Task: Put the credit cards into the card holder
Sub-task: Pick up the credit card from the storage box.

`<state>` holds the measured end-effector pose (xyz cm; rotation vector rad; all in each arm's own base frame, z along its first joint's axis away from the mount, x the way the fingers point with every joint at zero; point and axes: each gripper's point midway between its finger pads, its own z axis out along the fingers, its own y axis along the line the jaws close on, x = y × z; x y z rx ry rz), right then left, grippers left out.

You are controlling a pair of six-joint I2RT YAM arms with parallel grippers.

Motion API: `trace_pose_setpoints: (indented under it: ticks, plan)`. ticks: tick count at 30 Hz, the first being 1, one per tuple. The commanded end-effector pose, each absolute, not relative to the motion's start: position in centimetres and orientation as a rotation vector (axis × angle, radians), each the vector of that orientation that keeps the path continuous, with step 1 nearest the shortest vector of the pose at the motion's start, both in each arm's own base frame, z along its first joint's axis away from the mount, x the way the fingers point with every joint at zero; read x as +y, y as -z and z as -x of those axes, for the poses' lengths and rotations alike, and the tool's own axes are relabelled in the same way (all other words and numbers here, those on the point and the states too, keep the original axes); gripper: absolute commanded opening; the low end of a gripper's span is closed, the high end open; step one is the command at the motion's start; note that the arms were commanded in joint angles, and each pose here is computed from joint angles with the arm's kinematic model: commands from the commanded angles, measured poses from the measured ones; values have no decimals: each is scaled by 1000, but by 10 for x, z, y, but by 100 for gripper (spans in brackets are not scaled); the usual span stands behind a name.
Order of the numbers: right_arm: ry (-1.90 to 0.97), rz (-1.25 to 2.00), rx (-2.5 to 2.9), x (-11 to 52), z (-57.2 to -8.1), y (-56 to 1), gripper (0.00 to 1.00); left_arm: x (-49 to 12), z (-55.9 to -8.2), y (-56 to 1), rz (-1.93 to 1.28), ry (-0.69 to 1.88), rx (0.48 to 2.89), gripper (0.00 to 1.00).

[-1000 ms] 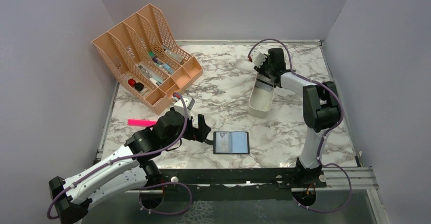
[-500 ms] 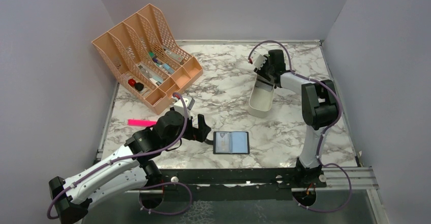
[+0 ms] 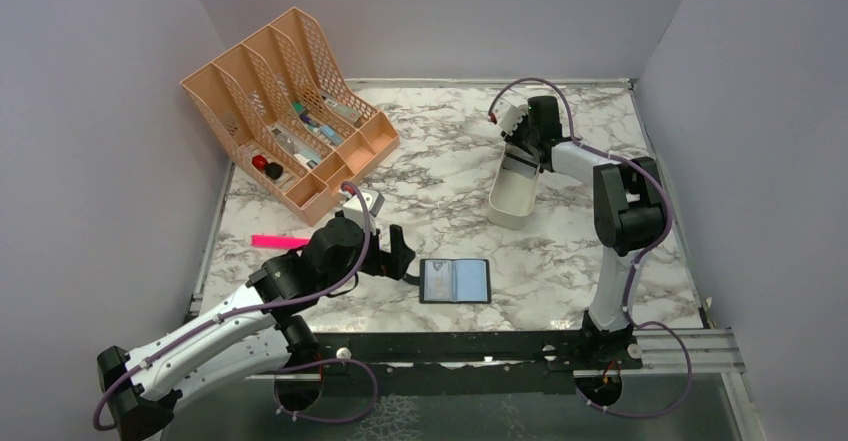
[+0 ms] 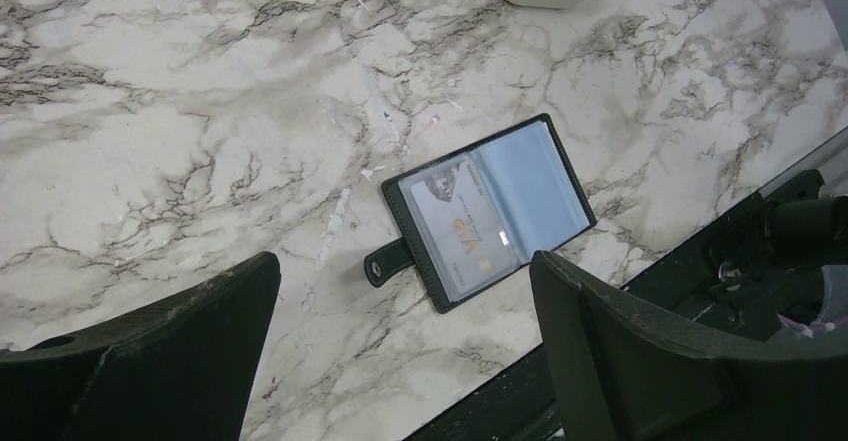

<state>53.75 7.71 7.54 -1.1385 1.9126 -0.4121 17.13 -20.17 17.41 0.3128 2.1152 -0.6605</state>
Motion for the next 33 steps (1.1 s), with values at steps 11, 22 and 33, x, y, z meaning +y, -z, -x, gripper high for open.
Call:
trace_pose_setpoints:
  ticks: [11, 22, 33]
  plan:
    - [462, 1051, 1851, 71, -551, -117, 34, -200, -174, -178, -295, 655, 2101, 99]
    - [435, 1062, 1857, 74, -550, -116, 35, -199, -173, -177, -292, 655, 2104, 99]
    - [426, 1054, 1858, 75, -551, -123, 36, -200, -174, -176, -299, 648, 2111, 99]
